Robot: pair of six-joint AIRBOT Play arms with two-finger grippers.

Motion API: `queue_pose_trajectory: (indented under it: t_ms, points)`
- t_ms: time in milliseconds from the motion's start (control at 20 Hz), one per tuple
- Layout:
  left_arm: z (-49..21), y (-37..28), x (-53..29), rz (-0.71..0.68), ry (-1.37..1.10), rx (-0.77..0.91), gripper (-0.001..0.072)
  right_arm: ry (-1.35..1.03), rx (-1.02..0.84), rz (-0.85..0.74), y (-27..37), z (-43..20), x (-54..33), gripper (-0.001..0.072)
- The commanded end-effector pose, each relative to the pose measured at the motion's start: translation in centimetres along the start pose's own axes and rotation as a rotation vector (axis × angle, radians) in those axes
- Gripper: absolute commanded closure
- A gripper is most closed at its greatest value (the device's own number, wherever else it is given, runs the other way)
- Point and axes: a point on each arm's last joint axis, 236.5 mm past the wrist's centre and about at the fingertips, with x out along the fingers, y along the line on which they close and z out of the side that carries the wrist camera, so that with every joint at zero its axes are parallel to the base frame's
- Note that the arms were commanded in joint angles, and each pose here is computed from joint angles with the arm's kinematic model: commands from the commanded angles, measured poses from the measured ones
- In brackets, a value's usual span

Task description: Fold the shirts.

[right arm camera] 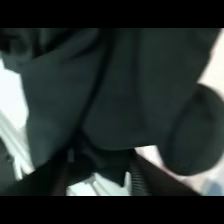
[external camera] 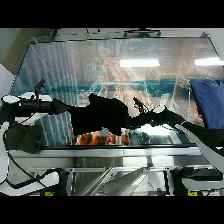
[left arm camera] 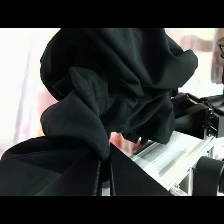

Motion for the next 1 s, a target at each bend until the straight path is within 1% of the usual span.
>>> queue_pose_trajectory:
  t_ms: [0,100,150,200,250,400,500,650,700,750,900,950]
  points:
    - [0.0,-0.1,0.0,-0.001,0.0,0.001,0.0681,0.052,-0.011,0.027,1.2,-1.7,0.9,0.0365]
    - [0.0,-0.1,0.0,-0.001,0.0,0.001,0.0681,0.076,-0.033,0.012,1.4,-2.8,2.0,0.0364]
    - [0.0,-0.1,0.0,-0.001,0.0,0.001,0.0682,0.09,-0.041,0.006,1.4,-3.2,2.4,0.0352]
    - [0.0,-0.1,0.0,-0.001,0.0,0.001,0.0681,0.101,-0.048,0.0,1.2,-3.6,2.6,0.0292]
    - [0.0,-0.1,0.0,-0.001,0.001,0.001,0.0681,0.107,-0.052,-0.01,1.0,-3.7,2.6,0.0275]
    - [0.0,-0.1,0.0,-0.001,0.0,0.001,0.0681,0.127,-0.036,-0.063,-0.3,-4.1,2.4,0.0274]
    - [0.0,-0.1,0.0,-0.001,0.0,0.001,0.0682,0.118,-0.033,-0.066,-0.3,-3.9,2.5,0.0266]
    - [0.0,-0.1,0.0,-0.002,-0.001,0.0,0.0682,0.011,-0.032,-0.052,0.5,-1.7,3.3,0.028]
    - [0.1,-0.1,0.0,-0.001,-0.002,0.0,0.0681,-0.031,-0.031,-0.023,1.3,-0.8,3.3,0.0375]
    - [0.1,-0.1,0.0,-0.002,-0.005,0.0,0.0682,-0.068,-0.04,0.018,2.2,0.1,3.3,0.061]
    - [0.6,-0.9,-0.2,-0.029,-0.019,0.004,0.0682,-0.123,-0.064,0.11,4.8,1.7,2.7,0.069]
    - [1.1,-1.8,-0.6,-0.059,-0.034,0.007,0.0682,-0.12,-0.078,0.136,5.7,1.8,2.0,0.069]
